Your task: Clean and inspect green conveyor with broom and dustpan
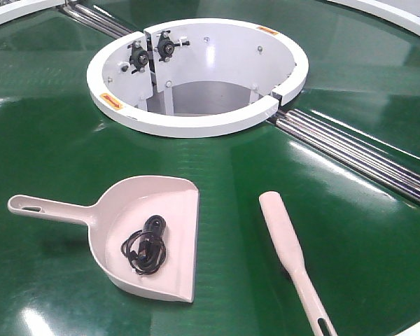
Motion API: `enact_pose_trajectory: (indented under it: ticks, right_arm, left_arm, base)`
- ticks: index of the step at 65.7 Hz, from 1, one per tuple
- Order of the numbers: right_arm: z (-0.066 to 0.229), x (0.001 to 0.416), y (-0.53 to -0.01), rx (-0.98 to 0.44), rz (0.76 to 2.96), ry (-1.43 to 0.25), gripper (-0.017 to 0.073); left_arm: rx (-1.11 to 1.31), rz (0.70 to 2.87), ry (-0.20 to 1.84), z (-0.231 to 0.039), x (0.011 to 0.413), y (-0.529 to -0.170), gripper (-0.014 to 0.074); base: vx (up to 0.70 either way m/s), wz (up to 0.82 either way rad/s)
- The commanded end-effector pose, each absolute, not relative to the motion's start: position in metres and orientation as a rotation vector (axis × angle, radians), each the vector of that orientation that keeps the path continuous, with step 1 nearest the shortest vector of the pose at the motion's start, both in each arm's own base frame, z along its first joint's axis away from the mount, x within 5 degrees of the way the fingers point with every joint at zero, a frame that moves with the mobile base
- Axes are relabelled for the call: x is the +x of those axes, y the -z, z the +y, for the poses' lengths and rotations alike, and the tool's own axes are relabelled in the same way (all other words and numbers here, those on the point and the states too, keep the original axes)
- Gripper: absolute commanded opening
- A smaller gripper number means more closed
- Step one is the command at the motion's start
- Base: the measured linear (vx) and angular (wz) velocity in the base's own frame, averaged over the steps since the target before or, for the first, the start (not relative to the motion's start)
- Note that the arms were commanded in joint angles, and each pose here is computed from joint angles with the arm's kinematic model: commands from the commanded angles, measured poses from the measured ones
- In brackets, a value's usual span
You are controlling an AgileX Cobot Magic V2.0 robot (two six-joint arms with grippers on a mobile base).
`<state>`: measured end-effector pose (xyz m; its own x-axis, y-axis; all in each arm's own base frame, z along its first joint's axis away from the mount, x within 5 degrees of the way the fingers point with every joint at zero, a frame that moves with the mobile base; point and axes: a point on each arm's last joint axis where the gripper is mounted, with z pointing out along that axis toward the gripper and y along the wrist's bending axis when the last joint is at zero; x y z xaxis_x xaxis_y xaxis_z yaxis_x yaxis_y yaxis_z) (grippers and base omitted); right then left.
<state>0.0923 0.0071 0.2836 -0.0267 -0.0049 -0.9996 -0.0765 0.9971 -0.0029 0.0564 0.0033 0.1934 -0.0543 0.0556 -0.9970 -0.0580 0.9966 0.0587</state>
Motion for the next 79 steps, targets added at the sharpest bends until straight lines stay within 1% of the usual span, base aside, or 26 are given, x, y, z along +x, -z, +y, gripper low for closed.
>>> enact_pose_trajectory:
  ticks: [1,9,19,20,25,79]
  right_arm:
    - [0.005,0.080,-0.272,-0.059,1.509,-0.038,-0.0002]
    - [0.004,0.065,-0.238,-0.058,1.482,-0.038,-0.0002]
    - [0.003,0.056,-0.204,-0.055,1.458,-0.039,-0.0002]
    - [0.004,0.056,-0.202,-0.058,1.482,-0.040,-0.0002]
    - [0.004,0.056,-0.198,-0.073,1.522,-0.030,-0.0002]
    - [0.004,0.057,-0.199,-0.076,1.516,-0.026,-0.0002]
  left_arm:
    - [-0.020,1.548,-0.086,0.004,0.056,-0.194,-0.0022]
    - [-0.020,1.548,-0.086,0.004,0.056,-0.194,-0.0022]
    - [-0.020,1.548,-0.086,0.004,0.056,-0.194,-0.0022]
    - [-0.020,1.548,-0.086,0.004,0.056,-0.194,-0.0022]
    - [-0.020,1.548,-0.086,0.004,0.056,-0.194,-0.0022]
    - [-0.020,1.548,-0.086,0.004,0.056,-0.194,-0.0022]
  base:
    - [0.00,0.00]
    - [0.00,0.00]
    - [0.00,0.00]
    - [0.00,0.00]
    - [0.00,0.00]
    - [0.00,0.00]
